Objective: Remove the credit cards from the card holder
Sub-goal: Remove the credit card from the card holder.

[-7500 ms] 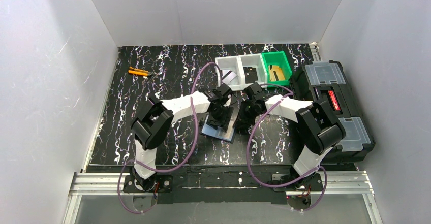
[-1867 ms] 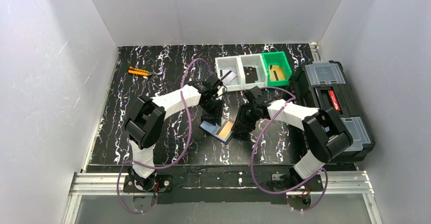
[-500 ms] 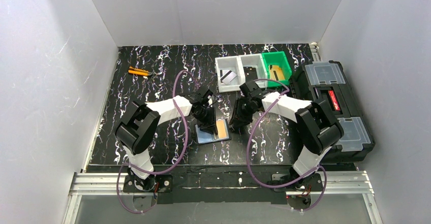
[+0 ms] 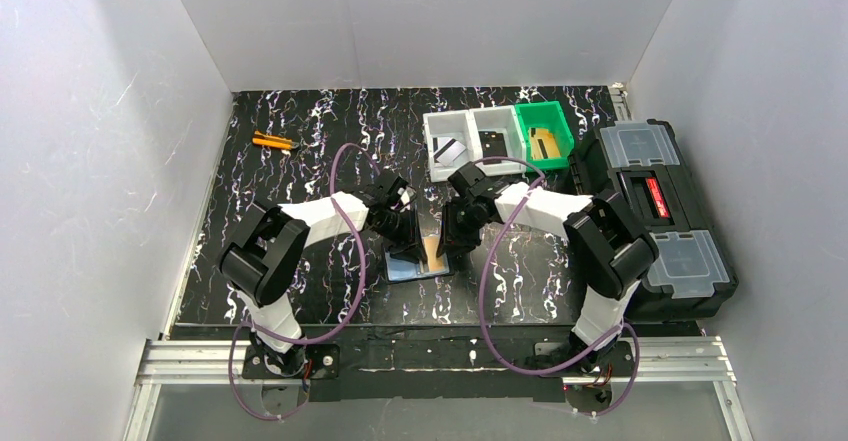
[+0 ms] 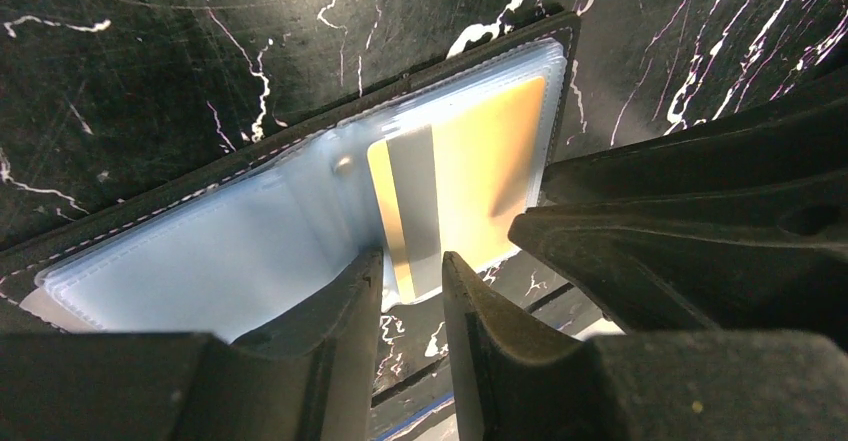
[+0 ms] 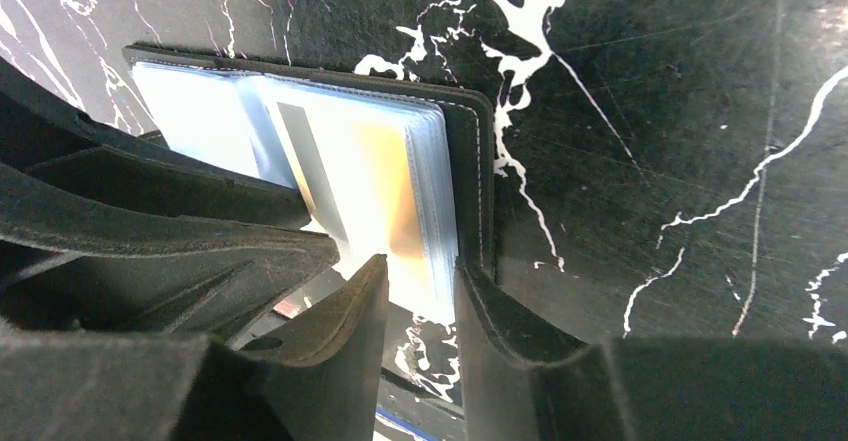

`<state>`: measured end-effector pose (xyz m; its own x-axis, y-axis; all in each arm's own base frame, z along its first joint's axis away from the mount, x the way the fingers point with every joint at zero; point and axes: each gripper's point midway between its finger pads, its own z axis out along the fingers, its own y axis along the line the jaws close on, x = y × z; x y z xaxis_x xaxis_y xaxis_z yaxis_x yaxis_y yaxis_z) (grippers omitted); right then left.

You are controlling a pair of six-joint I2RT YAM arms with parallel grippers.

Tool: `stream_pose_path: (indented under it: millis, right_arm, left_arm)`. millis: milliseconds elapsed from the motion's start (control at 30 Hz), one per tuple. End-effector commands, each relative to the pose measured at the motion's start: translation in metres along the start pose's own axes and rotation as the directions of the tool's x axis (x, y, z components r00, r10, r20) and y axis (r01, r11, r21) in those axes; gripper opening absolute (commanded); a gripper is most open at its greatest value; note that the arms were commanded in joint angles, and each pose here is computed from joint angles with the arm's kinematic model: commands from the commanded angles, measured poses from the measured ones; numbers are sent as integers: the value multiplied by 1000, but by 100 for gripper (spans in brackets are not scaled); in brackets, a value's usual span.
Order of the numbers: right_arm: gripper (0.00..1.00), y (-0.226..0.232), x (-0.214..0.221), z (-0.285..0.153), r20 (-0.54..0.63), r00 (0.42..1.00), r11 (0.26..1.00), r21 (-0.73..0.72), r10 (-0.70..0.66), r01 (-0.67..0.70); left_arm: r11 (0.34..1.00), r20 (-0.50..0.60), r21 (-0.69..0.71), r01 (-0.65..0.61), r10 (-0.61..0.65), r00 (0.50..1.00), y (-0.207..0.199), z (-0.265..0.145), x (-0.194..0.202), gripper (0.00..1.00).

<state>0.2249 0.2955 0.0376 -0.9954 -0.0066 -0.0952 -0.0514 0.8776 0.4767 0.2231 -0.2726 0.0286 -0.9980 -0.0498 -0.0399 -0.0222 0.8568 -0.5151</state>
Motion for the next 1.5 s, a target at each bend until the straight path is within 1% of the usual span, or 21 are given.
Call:
stream_pose_path:
  millis: [0,167,433,600,733,1000,1167,1467]
  right_arm:
    - [36,10,-6,-1,3,999,999,13,-35,35]
    - [31,4,0,8,-26,999,998,50,-28,29]
    - [21,-7,10,18,-65,998,996,84,-10,16]
    - [19,-8,11,19,-79,997,996,92,-5,12]
    - [17,-7,11,19,-85,996,995,95,-3,11]
    - [14,-9,14,22,-102,995,995,102,3,7]
    - [13,-9,15,25,-116,993,995,104,8,4]
    - [11,-10,14,27,-122,992,994,112,13,0]
  left_arm:
    - [1000,15,29,2,-3,1000,-2,-10,0,28]
    - [999,8,43,12,-13,1000,0,-8,0,28]
    - [995,1,94,41,-41,999,3,-5,0,25]
    - [989,6,135,56,-57,998,2,-7,-2,23]
    - [978,7,187,90,-93,996,-2,-9,-7,22]
    - [961,7,241,138,-144,990,-4,-10,-10,18]
    - [947,14,289,139,-150,989,-10,-10,-11,12]
    - [947,11,285,147,-156,988,-7,-11,-7,0]
